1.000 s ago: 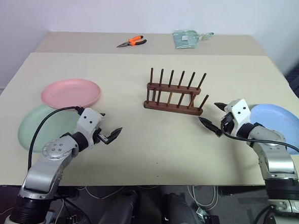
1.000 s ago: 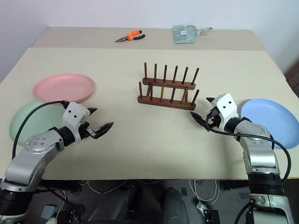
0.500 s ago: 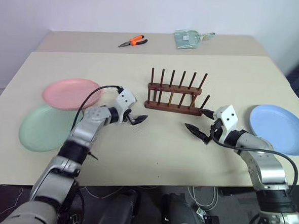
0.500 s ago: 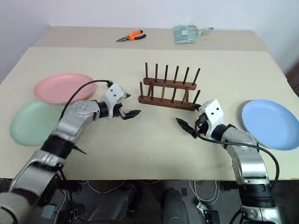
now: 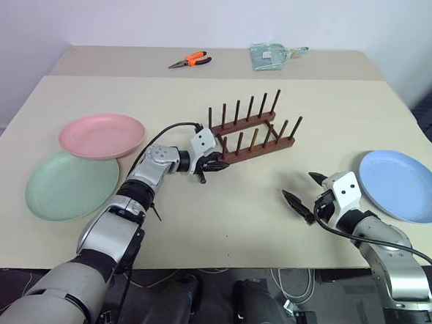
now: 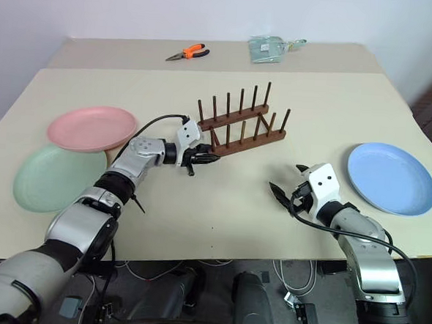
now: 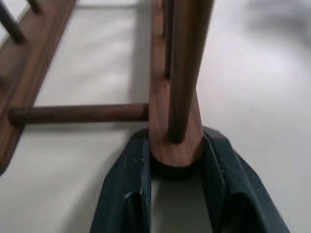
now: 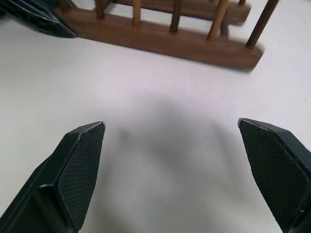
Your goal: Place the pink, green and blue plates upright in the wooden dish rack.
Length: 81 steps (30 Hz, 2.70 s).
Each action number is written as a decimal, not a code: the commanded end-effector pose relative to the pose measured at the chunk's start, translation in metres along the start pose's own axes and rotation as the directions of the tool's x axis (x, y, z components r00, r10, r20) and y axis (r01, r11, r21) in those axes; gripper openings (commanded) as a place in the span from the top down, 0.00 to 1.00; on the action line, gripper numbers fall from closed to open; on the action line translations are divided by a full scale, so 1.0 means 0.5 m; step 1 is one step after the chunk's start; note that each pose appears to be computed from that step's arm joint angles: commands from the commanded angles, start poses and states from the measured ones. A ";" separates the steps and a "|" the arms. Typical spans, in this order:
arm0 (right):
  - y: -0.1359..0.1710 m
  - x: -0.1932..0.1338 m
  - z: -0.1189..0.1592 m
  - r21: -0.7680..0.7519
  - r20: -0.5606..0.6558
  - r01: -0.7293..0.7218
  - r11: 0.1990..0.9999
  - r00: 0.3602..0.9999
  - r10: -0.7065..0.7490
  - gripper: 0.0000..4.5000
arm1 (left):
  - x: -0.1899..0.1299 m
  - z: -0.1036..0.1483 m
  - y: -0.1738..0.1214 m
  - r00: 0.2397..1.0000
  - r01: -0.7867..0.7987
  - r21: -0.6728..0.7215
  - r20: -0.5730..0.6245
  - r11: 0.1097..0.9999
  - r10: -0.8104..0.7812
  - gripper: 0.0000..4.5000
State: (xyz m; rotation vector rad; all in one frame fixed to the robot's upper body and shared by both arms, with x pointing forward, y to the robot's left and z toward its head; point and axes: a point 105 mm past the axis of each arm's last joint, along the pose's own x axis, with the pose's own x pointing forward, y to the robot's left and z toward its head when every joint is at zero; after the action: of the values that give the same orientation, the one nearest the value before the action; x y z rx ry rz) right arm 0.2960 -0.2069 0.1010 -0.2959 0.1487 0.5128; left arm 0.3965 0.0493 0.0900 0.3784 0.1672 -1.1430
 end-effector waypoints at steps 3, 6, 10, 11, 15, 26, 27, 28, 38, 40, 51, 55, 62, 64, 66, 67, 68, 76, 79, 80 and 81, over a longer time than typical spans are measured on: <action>-0.021 -0.019 0.013 -0.063 -0.010 0.005 0.998 1.000 -0.006 0.00 | -0.022 -0.013 -0.049 0.995 0.097 0.055 0.000 0.994 -0.097 0.83; -0.049 -0.034 0.003 -0.077 -0.038 0.033 0.996 0.999 -0.036 0.00 | -0.046 -0.010 -0.104 0.979 0.206 0.167 -0.031 0.964 -0.203 0.83; -0.090 -0.055 -0.016 -0.093 -0.072 0.099 0.991 0.992 -0.106 0.00 | -0.064 -0.005 -0.146 0.963 0.270 0.189 -0.051 0.944 -0.265 0.72; -0.097 -0.060 -0.023 -0.099 -0.083 0.108 0.989 0.990 -0.116 0.00 | -0.065 -0.002 -0.147 0.964 0.266 0.176 -0.045 0.948 -0.262 0.60; -0.097 -0.071 -0.035 -0.115 -0.104 0.100 0.988 0.988 -0.112 0.00 | -0.070 -0.017 -0.132 0.974 0.218 0.161 -0.094 0.963 -0.205 0.17; -0.051 -0.098 -0.060 -0.125 -0.186 -0.046 0.991 0.982 0.023 0.43 | -0.184 -0.058 -0.153 0.985 0.096 -0.081 -0.139 0.992 -0.106 0.43; -0.040 -0.092 -0.061 -0.117 -0.182 -0.065 0.991 0.982 0.043 0.54 | -0.183 -0.045 -0.172 0.987 0.114 -0.130 -0.099 0.985 -0.127 0.54; -0.032 -0.086 -0.061 -0.110 -0.178 -0.078 0.991 0.982 0.058 0.65 | -0.178 -0.032 -0.190 0.987 0.139 -0.171 -0.061 0.975 -0.152 0.65; 0.022 0.004 -0.067 -0.094 -0.141 -0.102 0.990 0.986 0.088 0.99 | -0.055 -0.031 -0.192 0.995 -0.062 -0.158 -0.084 0.985 0.050 0.89; 0.028 0.025 -0.063 -0.118 -0.132 -0.091 0.989 0.988 0.075 0.99 | -0.045 -0.044 -0.162 0.984 -0.156 -0.131 -0.108 0.979 0.142 0.89; -0.023 0.145 -0.008 -0.122 -0.043 0.093 0.988 0.994 -0.099 0.99 | -0.027 -0.059 -0.051 0.928 -0.368 -0.110 -0.111 0.923 0.356 0.89; -0.017 0.143 0.006 -0.144 -0.027 0.044 0.989 0.998 -0.048 0.99 | -0.037 -0.058 -0.045 0.928 -0.369 -0.097 -0.101 0.924 0.360 0.89; 0.023 0.104 0.057 -0.159 0.043 -0.109 0.981 0.992 0.117 0.34 | -0.157 0.022 0.004 0.866 -0.463 -0.260 0.073 0.847 0.495 0.48; 0.037 0.099 0.073 -0.168 0.063 -0.137 0.976 0.987 0.149 0.10 | -0.216 0.053 0.053 0.773 -0.584 -0.276 0.100 0.763 0.627 0.25; 0.055 0.096 0.085 -0.195 0.073 -0.175 0.965 0.979 0.192 0.00 | -0.303 0.080 0.117 0.598 -0.761 -0.249 0.089 0.599 0.797 0.03; 0.061 0.096 0.088 -0.205 0.073 -0.189 0.960 0.976 0.207 0.00 | -0.346 0.089 0.141 0.506 -0.831 -0.226 0.076 0.509 0.859 0.03; 0.067 0.098 0.090 -0.211 0.073 -0.200 0.957 0.973 0.219 0.00 | -0.391 0.089 0.162 0.404 -0.891 -0.208 0.042 0.404 0.914 0.03; 0.076 0.116 0.081 -0.232 0.055 -0.232 0.945 0.967 0.251 0.00 | -0.597 0.026 0.159 -0.052 -0.779 -0.588 -0.287 -0.219 0.957 0.03; 0.079 0.119 0.081 -0.234 0.056 -0.242 0.942 0.963 0.262 0.00 | -0.585 -0.004 0.126 0.035 -0.664 -0.709 -0.346 -0.237 0.938 0.03; 0.080 0.120 0.081 -0.235 0.056 -0.246 0.940 0.963 0.265 0.00 | -0.575 -0.016 0.113 0.076 -0.639 -0.733 -0.363 -0.234 0.929 0.03; 0.081 0.120 0.081 -0.236 0.056 -0.248 0.940 0.962 0.268 0.00 | -0.569 -0.023 0.104 0.104 -0.623 -0.746 -0.375 -0.233 0.921 0.03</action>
State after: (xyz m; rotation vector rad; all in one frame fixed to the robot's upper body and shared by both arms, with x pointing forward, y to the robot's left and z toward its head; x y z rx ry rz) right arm 0.3290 -0.1371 0.1065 -0.4662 0.0902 0.7945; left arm 0.3344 0.3168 0.1711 -0.5825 0.0950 0.4754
